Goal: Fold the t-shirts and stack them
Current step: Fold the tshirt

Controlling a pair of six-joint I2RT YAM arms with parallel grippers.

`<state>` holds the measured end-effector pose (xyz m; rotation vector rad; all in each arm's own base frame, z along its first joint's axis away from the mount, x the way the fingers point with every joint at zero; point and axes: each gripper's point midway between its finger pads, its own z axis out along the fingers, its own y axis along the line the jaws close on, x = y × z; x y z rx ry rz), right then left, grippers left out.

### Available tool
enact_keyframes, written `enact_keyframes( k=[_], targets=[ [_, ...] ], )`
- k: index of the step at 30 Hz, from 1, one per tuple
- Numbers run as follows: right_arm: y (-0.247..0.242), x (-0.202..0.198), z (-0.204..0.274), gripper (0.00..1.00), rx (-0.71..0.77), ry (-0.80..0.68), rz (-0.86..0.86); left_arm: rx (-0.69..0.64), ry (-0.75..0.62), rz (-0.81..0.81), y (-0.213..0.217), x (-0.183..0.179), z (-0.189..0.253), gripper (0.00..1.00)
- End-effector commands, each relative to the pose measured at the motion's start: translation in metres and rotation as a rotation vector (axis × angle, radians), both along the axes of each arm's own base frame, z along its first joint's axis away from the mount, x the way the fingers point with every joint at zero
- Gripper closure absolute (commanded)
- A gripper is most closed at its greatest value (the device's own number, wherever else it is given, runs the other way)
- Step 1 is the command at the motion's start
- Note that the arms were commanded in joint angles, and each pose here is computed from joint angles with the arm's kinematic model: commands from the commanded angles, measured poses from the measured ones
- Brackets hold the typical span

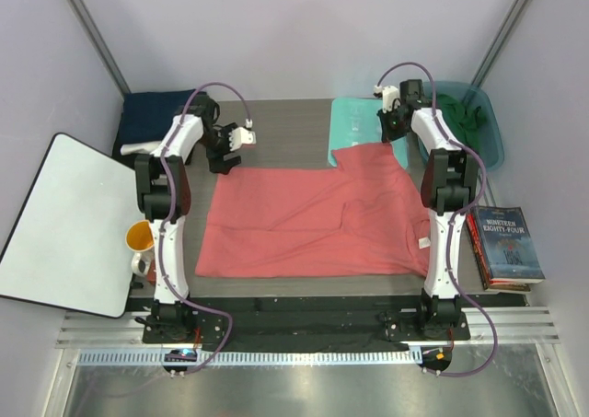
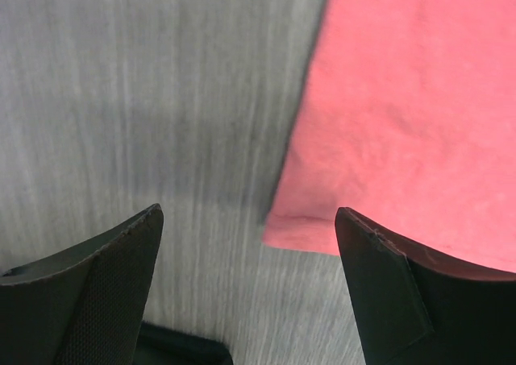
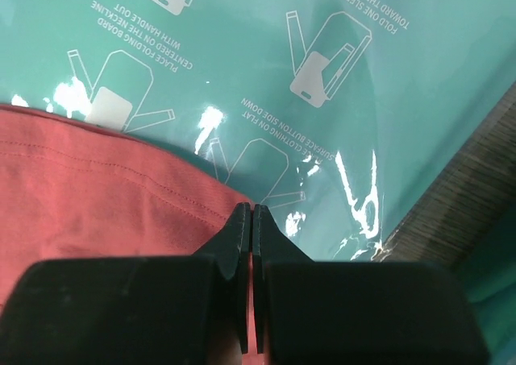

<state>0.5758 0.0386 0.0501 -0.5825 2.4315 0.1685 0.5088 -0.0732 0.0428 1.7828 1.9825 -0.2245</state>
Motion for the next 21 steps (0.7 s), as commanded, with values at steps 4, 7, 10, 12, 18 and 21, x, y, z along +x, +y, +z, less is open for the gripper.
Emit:
enact_keyframes(
  k=[4, 7, 10, 12, 18, 21],
  targets=[
    [0.012, 0.005, 0.09, 0.99, -0.038, -0.157, 0.031, -0.006, 0.085, -0.121, 0.0, -0.017, -0.009, 0.31],
    [0.018, 0.002, 0.104, 0.99, -0.044, -0.177, 0.041, 0.009, 0.11, -0.128, 0.003, -0.017, -0.021, 0.49],
    [0.024, -0.002, 0.117, 0.99, -0.051, -0.191, 0.052, 0.029, 0.129, -0.148, 0.006, -0.021, -0.031, 0.8],
    [0.027, -0.006, 0.124, 0.99, -0.055, -0.195, 0.058, 0.031, 0.136, -0.149, 0.008, -0.022, -0.035, 1.0],
    [0.035, -0.02, 0.134, 0.99, -0.06, -0.18, 0.076, 0.026, 0.13, -0.133, 0.014, -0.024, -0.027, 1.0],
    [0.044, -0.04, 0.139, 0.99, -0.057, -0.15, 0.142, 0.04, 0.106, -0.127, 0.021, -0.027, -0.01, 1.0]
  ],
)
